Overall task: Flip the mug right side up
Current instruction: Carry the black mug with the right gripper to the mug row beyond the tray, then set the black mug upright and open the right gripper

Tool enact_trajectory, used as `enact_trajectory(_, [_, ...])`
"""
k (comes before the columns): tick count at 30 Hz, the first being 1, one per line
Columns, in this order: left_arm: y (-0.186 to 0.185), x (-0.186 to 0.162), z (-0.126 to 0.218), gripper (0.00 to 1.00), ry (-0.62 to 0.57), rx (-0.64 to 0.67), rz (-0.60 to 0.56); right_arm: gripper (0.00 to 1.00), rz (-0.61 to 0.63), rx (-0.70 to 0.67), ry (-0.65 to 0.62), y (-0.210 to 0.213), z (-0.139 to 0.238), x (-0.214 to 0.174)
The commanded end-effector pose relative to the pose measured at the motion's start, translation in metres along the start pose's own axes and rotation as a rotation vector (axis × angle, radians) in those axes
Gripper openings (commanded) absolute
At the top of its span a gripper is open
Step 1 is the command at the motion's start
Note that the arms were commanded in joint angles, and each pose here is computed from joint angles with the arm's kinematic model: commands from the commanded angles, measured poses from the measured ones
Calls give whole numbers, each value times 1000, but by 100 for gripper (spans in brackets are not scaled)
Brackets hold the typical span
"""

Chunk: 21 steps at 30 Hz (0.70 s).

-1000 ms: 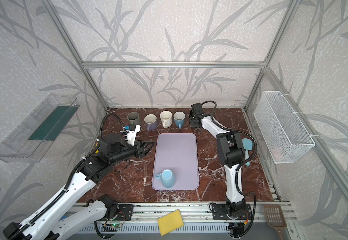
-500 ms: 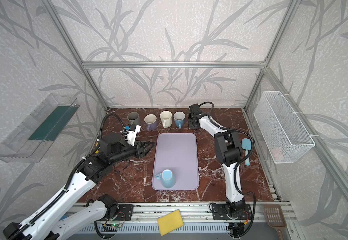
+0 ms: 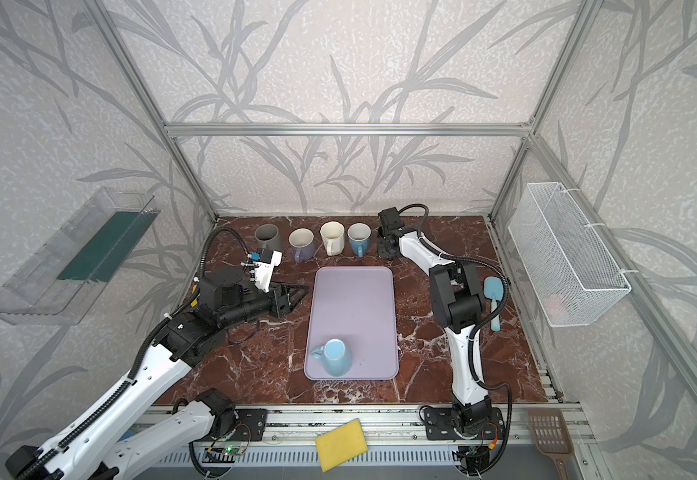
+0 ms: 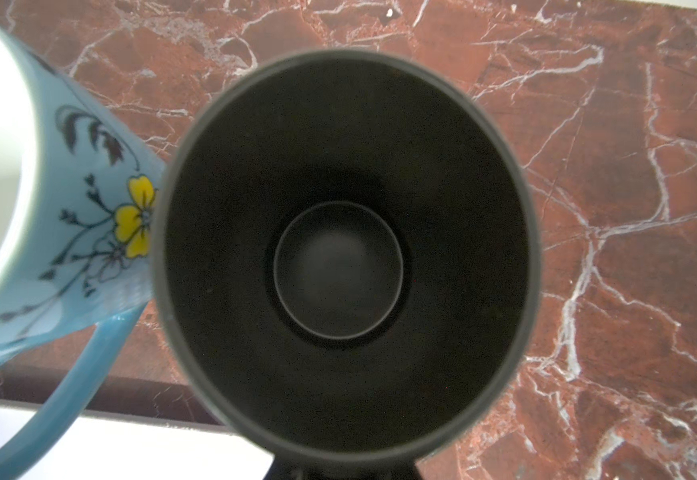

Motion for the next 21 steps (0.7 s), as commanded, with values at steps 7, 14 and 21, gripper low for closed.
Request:
enact_trajectory(7, [-7,14,9,44,-36,-5,-34,0,-11,-9,-62,7,3,20])
enact_trajectory(14, [-7,14,10,44,-37,-3,-36,3,-28,-11,-40,8,-1,14])
enact_trajectory(21, [-7,14,11,44,-37,-5,-36,14,-28,-11,-20,8,-1,13])
Point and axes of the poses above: each gripper's point midway between its finger pads, its own z axis back along the fingers, its own y axis along the line the jaws close on, x = y × z, the point moved 2 cm from there along z, back along the fingers, and after that the axes turned 6 degrees about -z, right-handed, at the moved point
